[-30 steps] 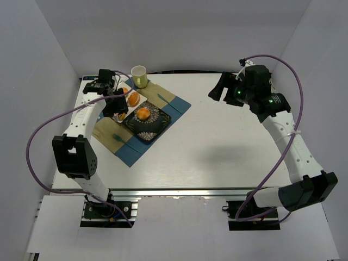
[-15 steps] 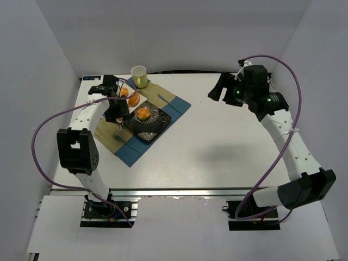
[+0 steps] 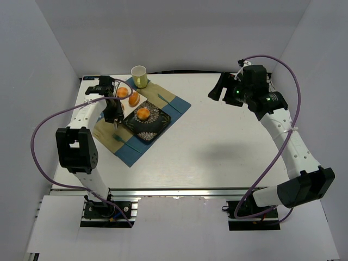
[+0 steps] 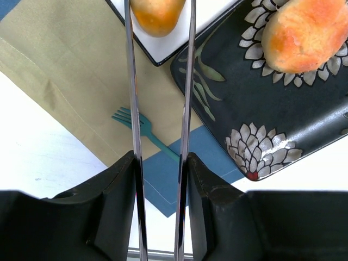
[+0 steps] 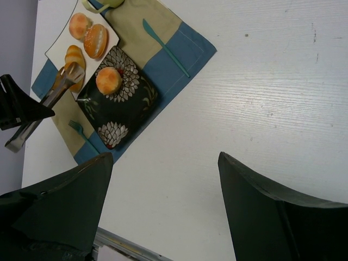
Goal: Place the bread
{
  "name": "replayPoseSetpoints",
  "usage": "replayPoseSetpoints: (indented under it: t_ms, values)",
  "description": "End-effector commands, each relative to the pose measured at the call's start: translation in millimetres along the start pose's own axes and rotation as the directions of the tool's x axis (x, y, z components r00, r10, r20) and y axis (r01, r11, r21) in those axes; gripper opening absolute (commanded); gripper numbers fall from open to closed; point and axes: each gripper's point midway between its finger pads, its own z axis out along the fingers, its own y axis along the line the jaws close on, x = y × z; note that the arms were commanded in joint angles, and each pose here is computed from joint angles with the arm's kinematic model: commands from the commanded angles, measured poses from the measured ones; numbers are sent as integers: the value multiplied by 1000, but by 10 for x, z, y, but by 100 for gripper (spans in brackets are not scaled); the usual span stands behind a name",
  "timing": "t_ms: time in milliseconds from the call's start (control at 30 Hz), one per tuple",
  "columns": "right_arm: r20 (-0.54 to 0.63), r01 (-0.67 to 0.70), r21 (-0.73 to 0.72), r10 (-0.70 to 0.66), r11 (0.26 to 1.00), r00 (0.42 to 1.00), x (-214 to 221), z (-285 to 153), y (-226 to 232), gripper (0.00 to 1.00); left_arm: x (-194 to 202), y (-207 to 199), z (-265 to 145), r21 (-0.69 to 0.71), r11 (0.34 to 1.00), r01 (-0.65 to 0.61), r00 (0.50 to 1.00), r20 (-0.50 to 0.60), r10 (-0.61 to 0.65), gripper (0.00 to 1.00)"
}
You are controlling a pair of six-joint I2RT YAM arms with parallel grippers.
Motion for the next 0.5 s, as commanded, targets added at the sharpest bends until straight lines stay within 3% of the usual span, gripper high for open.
replayPoseSetpoints:
  t_ms: [0, 133, 267, 333, 367, 467]
  values:
    - [46, 11, -21, -10, 1000, 999, -145, -22, 59, 85, -207, -23, -182, 19, 1000, 11, 997, 71, -13, 33]
    - [44, 9, -28, -7, 1000, 999, -141, -29, 74, 84, -531, -30, -522, 19, 999, 37, 983, 180, -40, 33]
    - [41, 3, -38, -2, 999, 999, -136, -37, 93, 84, -770, -231, -827, 142, 989, 41, 964, 254, -76, 34]
    - [44, 3, -43, -1, 999, 999, -150, -48, 109, 85, -769, -441, -903, 249, 968, 6, 965, 252, -71, 34]
    - [44, 3, -41, -2, 999, 999, -150, -49, 102, 84, -817, -509, -1085, 291, 957, -17, 950, 304, -76, 35]
    - [51, 3, -38, -1, 999, 999, -172, -71, 110, 85, -596, -811, -1183, 367, 921, -128, 950, 313, 8, 35]
